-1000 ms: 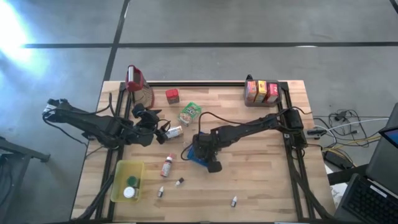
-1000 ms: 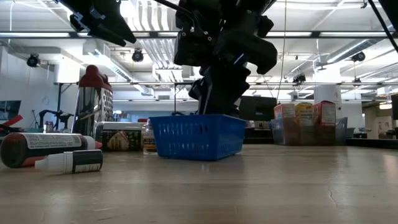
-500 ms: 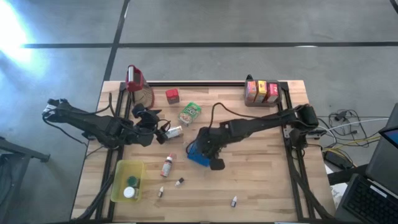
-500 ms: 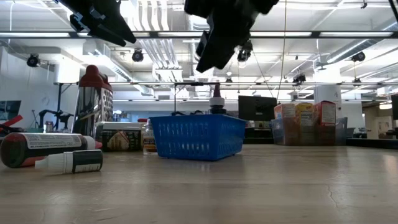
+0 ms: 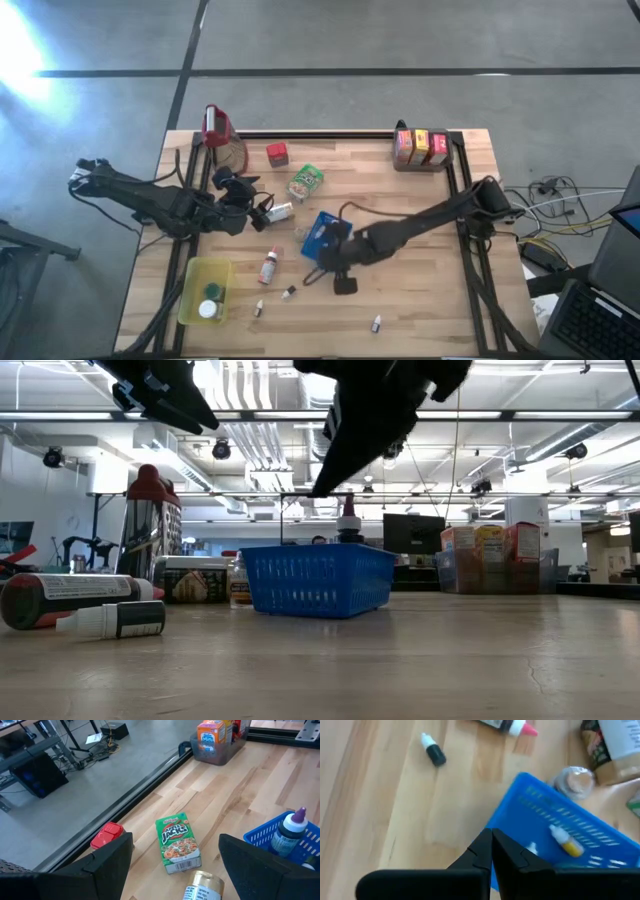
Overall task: Pick & Place Kitchen Items
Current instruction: Adjust the blue bin on the table
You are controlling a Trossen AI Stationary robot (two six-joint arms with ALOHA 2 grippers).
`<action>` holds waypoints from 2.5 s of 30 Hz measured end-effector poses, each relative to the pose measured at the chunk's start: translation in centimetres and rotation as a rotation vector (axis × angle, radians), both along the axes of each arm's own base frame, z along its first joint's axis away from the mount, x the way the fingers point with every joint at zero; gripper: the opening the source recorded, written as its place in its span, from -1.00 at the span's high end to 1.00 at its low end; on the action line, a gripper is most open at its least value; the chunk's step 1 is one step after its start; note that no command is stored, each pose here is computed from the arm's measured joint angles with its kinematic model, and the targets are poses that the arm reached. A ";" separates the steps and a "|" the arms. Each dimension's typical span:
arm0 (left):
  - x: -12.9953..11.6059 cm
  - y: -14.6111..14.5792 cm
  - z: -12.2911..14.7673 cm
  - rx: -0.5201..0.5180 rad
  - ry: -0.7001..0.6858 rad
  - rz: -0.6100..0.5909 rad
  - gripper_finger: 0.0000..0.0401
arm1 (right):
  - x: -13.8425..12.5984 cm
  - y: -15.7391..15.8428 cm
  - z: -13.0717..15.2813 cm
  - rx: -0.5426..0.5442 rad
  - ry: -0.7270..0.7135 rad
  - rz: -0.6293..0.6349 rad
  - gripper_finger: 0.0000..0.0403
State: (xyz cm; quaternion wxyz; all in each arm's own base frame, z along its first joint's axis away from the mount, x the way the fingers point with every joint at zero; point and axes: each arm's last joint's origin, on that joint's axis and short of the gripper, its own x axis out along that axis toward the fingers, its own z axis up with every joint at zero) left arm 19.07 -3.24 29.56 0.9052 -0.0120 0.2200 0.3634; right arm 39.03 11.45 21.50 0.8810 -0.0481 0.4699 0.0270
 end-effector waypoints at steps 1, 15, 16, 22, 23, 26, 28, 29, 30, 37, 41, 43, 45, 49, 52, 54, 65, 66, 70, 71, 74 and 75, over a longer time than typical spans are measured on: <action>0.0 0.0 0.0 0.000 0.000 0.000 -0.50 | 0.0 0.2 -0.5 0.001 0.012 -0.018 0.96; 0.0 0.0 0.0 0.000 0.000 0.000 -0.50 | 1.0 1.7 -0.3 0.086 -0.046 -0.162 0.83; 0.0 0.0 0.0 0.000 0.000 0.000 -0.50 | 1.0 1.7 -0.3 0.088 -0.045 -0.164 0.79; 0.0 0.0 0.0 0.000 0.000 0.000 -0.50 | 1.2 1.6 -1.2 0.090 -0.036 -0.179 0.52; 0.0 0.0 0.0 0.000 0.000 0.000 -0.50 | 1.4 1.5 -1.5 0.085 -0.034 -0.185 0.49; 0.0 0.0 0.0 0.000 0.000 0.000 -0.50 | 1.7 1.4 -2.5 0.074 -0.019 -0.193 0.40; 0.0 0.0 0.0 0.000 0.000 0.000 -0.50 | 1.9 1.4 -3.3 0.052 -0.007 -0.192 0.35; 0.0 0.0 0.0 0.000 0.000 0.000 -0.50 | 1.9 1.4 -3.5 0.038 -0.007 -0.189 0.33; 0.0 0.0 0.0 0.000 0.000 0.000 -0.50 | 1.9 1.4 -3.5 0.029 -0.010 -0.191 0.32; 0.0 0.0 0.0 0.000 0.000 0.000 -0.50 | 2.1 1.2 -3.2 -0.010 -0.039 -0.220 0.30; 0.0 0.0 0.0 0.000 0.000 0.000 -0.50 | 2.1 0.8 -3.4 -0.010 -0.034 -0.231 0.37; 0.0 0.0 0.0 0.000 0.000 0.000 -0.50 | 2.1 0.6 -3.6 0.000 -0.022 -0.229 0.42; 0.0 0.0 0.0 0.000 0.000 0.000 -0.50 | 2.1 0.6 -3.6 0.026 -0.010 -0.216 0.46; 0.0 0.0 0.0 0.000 0.000 0.000 -0.50 | 1.6 0.7 -4.1 0.036 0.040 -0.203 0.54; 0.0 0.0 0.0 0.000 0.000 0.000 -0.50 | 1.2 0.6 -4.4 0.031 0.084 -0.225 0.59; 0.0 0.0 0.0 0.000 0.000 0.000 -0.50 | 0.9 0.5 -4.5 0.024 0.118 -0.241 0.60; 0.0 0.0 0.0 0.000 0.000 0.000 -0.50 | -0.8 2.0 -5.0 0.008 0.244 -0.189 0.52; 0.0 0.0 0.0 0.000 0.000 0.000 -0.50 | -0.8 2.2 -5.0 0.008 0.243 -0.183 0.51; 0.0 0.0 0.0 0.000 0.000 0.000 -0.50 | -0.9 2.7 -4.9 0.010 0.237 -0.169 0.42; 0.0 0.0 0.0 0.000 0.000 0.000 -0.50 | -0.9 2.7 -4.9 0.010 0.236 -0.168 0.40; 0.0 0.0 0.0 0.000 0.000 0.000 -0.50 | -1.0 2.6 -4.6 0.012 0.231 -0.166 0.32; 0.0 0.0 0.0 0.000 0.000 0.000 -0.50 | -1.0 2.6 -4.4 0.013 0.225 -0.164 0.30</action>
